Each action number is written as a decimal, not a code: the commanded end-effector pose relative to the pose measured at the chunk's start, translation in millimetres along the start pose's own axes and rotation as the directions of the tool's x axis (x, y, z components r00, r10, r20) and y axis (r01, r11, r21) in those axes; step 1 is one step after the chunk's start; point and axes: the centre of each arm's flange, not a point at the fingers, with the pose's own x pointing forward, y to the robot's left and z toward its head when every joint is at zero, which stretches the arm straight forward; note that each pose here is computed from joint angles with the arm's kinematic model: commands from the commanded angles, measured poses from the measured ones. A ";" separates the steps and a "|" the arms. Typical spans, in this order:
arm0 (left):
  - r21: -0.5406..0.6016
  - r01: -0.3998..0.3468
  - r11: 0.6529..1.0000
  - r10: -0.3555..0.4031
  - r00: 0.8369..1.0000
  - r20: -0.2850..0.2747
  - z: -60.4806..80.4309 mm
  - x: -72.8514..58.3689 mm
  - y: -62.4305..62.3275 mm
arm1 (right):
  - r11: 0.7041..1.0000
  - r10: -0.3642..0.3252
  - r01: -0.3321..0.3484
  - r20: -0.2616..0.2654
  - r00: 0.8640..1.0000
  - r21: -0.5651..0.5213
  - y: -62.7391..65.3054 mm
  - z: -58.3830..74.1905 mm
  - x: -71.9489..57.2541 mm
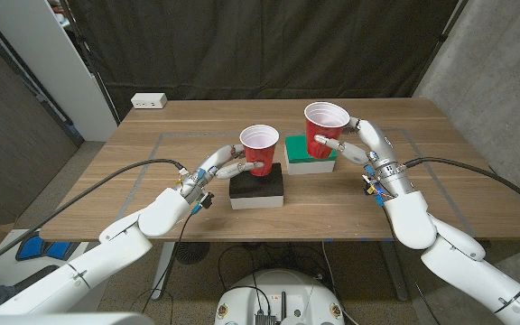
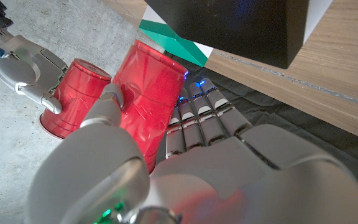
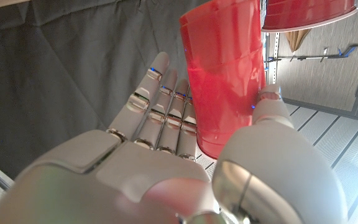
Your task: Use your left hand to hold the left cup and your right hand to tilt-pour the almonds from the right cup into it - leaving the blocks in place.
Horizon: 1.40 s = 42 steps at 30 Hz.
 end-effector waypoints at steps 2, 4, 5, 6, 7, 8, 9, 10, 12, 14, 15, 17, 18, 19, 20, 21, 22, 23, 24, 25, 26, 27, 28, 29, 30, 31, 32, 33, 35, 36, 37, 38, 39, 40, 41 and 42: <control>0.008 0.019 1.000 -0.019 1.000 0.007 6.0 -1.3 2.1 | 0.999 0.038 -0.037 0.025 0.999 -0.033 5.3 10.0 3.7; 0.013 0.022 1.000 -0.022 1.000 0.010 7.6 -0.7 2.8 | 0.999 0.042 -0.041 0.026 0.999 -0.034 6.9 10.0 4.6; 0.016 0.023 1.000 -0.024 1.000 0.011 8.5 -0.4 3.2 | 0.998 0.045 -0.044 0.025 0.999 -0.033 8.1 9.6 5.0; 0.019 0.024 1.000 -0.024 1.000 0.012 9.3 0.0 3.4 | 0.998 0.047 -0.047 0.025 0.999 -0.031 9.2 9.1 5.3; 0.018 0.025 1.000 -0.026 1.000 0.013 9.9 0.2 3.5 | 0.998 0.050 -0.049 0.024 0.998 -0.029 10.3 8.5 5.6; 0.019 0.027 0.999 -0.027 1.000 0.014 10.4 0.4 3.7 | 0.998 0.052 -0.052 0.024 0.998 -0.028 11.3 8.0 5.9; 0.021 0.028 0.999 -0.028 1.000 0.014 10.9 0.6 3.8 | 0.998 0.054 -0.053 0.023 0.998 -0.027 12.2 7.7 6.1; 0.022 0.029 0.999 -0.029 0.999 0.014 11.3 0.9 3.9 | 0.998 0.057 -0.056 0.024 0.998 -0.025 13.2 7.5 6.6; 0.022 0.031 0.999 -0.032 0.999 0.016 12.2 1.4 3.9 | 0.998 0.061 -0.060 0.026 0.998 -0.024 14.6 7.4 7.4; 0.021 0.034 0.999 -0.035 0.999 0.018 13.1 2.1 3.4 | 0.998 0.065 -0.064 0.027 0.998 -0.021 15.4 7.4 8.2; 0.022 0.036 0.999 -0.037 0.999 0.020 14.1 2.6 3.1 | 0.998 0.066 -0.066 0.028 0.997 -0.021 15.8 7.2 8.5; 0.024 0.040 0.999 -0.040 0.999 0.023 15.5 3.3 2.6 | 0.998 0.067 -0.067 0.027 0.997 -0.019 16.5 6.8 9.1; 0.025 0.041 0.999 -0.042 0.999 0.025 16.2 3.5 2.5 | 0.998 0.068 -0.068 0.027 0.997 -0.018 16.8 6.5 9.2; 0.026 0.042 0.999 -0.042 0.999 0.026 16.8 3.6 2.4 | 0.998 0.069 -0.068 0.027 0.997 -0.017 17.0 6.2 9.3; 0.026 0.042 0.999 -0.043 0.999 0.027 17.3 3.7 2.3 | 0.997 0.070 -0.070 0.026 0.997 -0.017 17.3 5.8 9.3; 0.027 0.042 0.999 -0.043 0.999 0.028 17.8 3.8 2.2 | 0.997 0.072 -0.071 0.027 0.997 -0.014 17.7 5.3 9.4; 0.026 0.042 0.999 -0.042 0.999 0.029 18.0 3.9 2.2 | 0.997 0.072 -0.072 0.026 0.997 -0.014 18.2 4.9 9.3; 0.026 0.042 0.999 -0.043 0.999 0.030 18.3 4.2 2.0 | 0.997 0.073 -0.073 0.025 0.997 -0.014 18.6 4.5 9.4; 0.026 0.043 0.999 -0.043 0.999 0.030 18.8 4.4 1.9 | 0.997 0.073 -0.073 0.024 0.997 -0.012 19.2 4.0 9.4; 0.026 0.044 0.999 -0.044 0.999 0.031 19.3 4.6 1.8 | 0.997 0.075 -0.075 0.023 0.997 -0.011 19.7 3.4 9.5; 0.026 0.044 0.999 -0.045 0.999 0.032 19.7 4.9 1.7 | 0.997 0.076 -0.075 0.021 0.997 -0.011 20.3 2.9 9.5; 0.026 0.045 0.999 -0.046 0.998 0.032 20.2 5.1 1.6 | 0.997 0.078 -0.077 0.020 0.997 -0.010 20.8 2.4 9.6; 0.027 0.046 0.999 -0.047 0.998 0.034 20.7 5.5 1.6 | 0.997 0.079 -0.079 0.018 0.997 -0.011 21.3 1.9 9.7; 0.028 0.047 0.998 -0.048 0.998 0.035 21.3 5.8 1.6 | 0.997 0.081 -0.080 0.017 0.997 -0.011 21.8 1.3 9.5; 0.029 0.047 0.998 -0.048 0.998 0.035 21.9 6.1 1.7 | 0.997 0.081 -0.081 0.015 0.997 -0.011 22.2 0.8 9.4; 0.029 0.048 0.998 -0.049 0.998 0.037 22.5 6.4 1.7 | 0.997 0.083 -0.082 0.012 0.997 -0.013 22.6 0.2 9.4; 0.030 0.049 0.998 -0.050 0.998 0.038 23.0 6.7 1.8 | 0.996 0.084 -0.084 0.010 0.996 -0.015 22.8 -0.6 9.2; 0.031 0.049 0.998 -0.051 0.998 0.039 23.5 6.9 1.8 | 0.996 0.086 -0.085 0.007 0.996 -0.017 23.0 -1.7 8.8; 0.031 0.049 0.998 -0.051 0.998 0.040 24.2 7.3 1.8 | 0.996 0.087 -0.087 -0.001 0.996 -0.018 23.2 -3.6 8.1; 0.030 0.050 0.998 -0.051 0.998 0.041 24.4 7.4 1.8 | 0.996 0.087 -0.087 -0.004 0.996 -0.018 23.3 -4.6 7.8; 0.031 0.050 0.998 -0.051 0.998 0.040 24.6 7.6 1.7 | 0.996 0.087 -0.087 -0.006 0.996 -0.019 23.2 -5.7 7.4; 0.032 0.051 0.998 -0.052 0.998 0.040 24.8 7.8 1.5 | 0.996 0.087 -0.087 -0.007 0.996 -0.021 23.0 -6.1 7.3; 0.032 0.053 0.998 -0.054 0.998 0.040 25.1 8.1 1.2 | 0.996 0.086 -0.086 -0.007 0.996 -0.023 22.9 -6.3 6.9; 0.031 0.054 0.998 -0.055 0.998 0.041 25.4 8.4 0.9 | 0.996 0.086 -0.086 -0.007 0.996 -0.027 22.8 -6.4 6.6; 0.032 0.056 0.998 -0.057 0.998 0.040 25.6 8.8 0.5 | 0.996 0.087 -0.087 -0.005 0.996 -0.031 22.6 -6.3 6.3; 0.032 0.058 0.998 -0.059 0.997 0.040 25.8 9.2 0.2 | 0.996 0.087 -0.087 -0.004 0.996 -0.035 22.3 -6.1 6.3</control>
